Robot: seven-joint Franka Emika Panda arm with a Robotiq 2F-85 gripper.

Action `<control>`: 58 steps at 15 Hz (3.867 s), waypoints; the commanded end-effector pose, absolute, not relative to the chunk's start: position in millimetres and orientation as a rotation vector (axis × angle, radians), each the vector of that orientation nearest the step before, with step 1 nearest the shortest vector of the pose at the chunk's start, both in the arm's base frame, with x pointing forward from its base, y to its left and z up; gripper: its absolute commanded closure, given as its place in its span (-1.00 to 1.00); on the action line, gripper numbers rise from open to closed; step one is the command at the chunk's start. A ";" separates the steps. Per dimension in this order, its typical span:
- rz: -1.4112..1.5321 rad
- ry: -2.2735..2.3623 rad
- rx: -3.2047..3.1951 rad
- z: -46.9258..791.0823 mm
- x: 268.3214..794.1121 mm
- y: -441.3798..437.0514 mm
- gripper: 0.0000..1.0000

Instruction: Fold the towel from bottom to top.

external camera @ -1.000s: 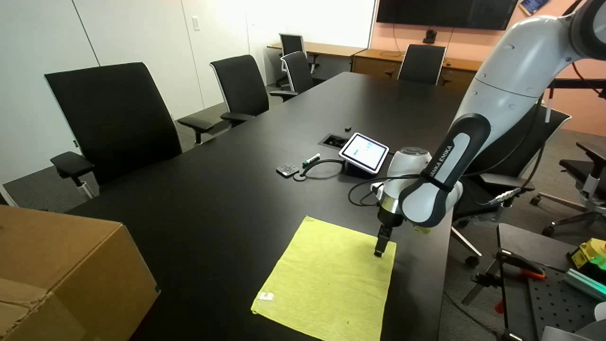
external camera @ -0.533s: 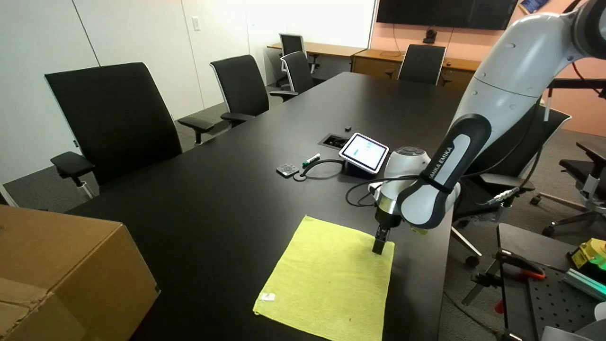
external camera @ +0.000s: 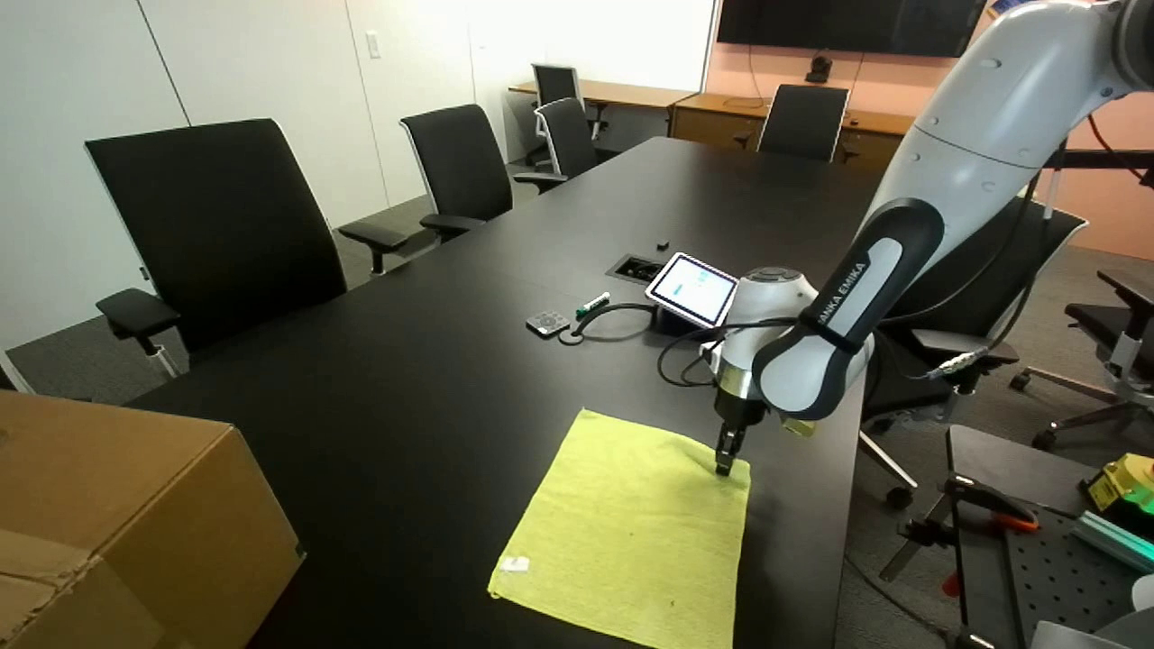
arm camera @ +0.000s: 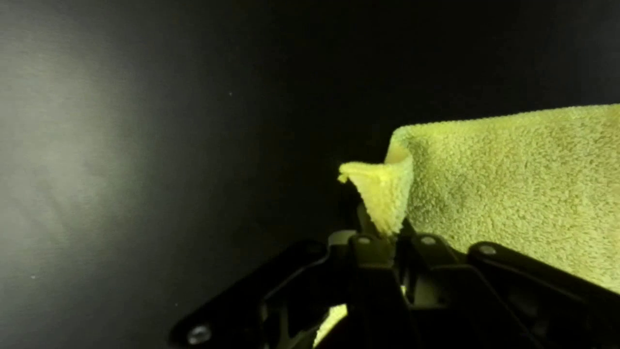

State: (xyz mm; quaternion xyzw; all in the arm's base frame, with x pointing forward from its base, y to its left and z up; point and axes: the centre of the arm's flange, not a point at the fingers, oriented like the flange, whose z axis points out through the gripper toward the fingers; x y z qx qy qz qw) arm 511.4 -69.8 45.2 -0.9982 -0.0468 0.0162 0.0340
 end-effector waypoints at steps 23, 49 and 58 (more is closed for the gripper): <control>-0.018 0.209 -2.810 131.1 597.1 -48.0 0.96; -0.083 -0.081 -3.014 124.2 564.6 107.5 -1.00; -0.069 -0.788 -3.022 98.7 519.0 175.5 -1.00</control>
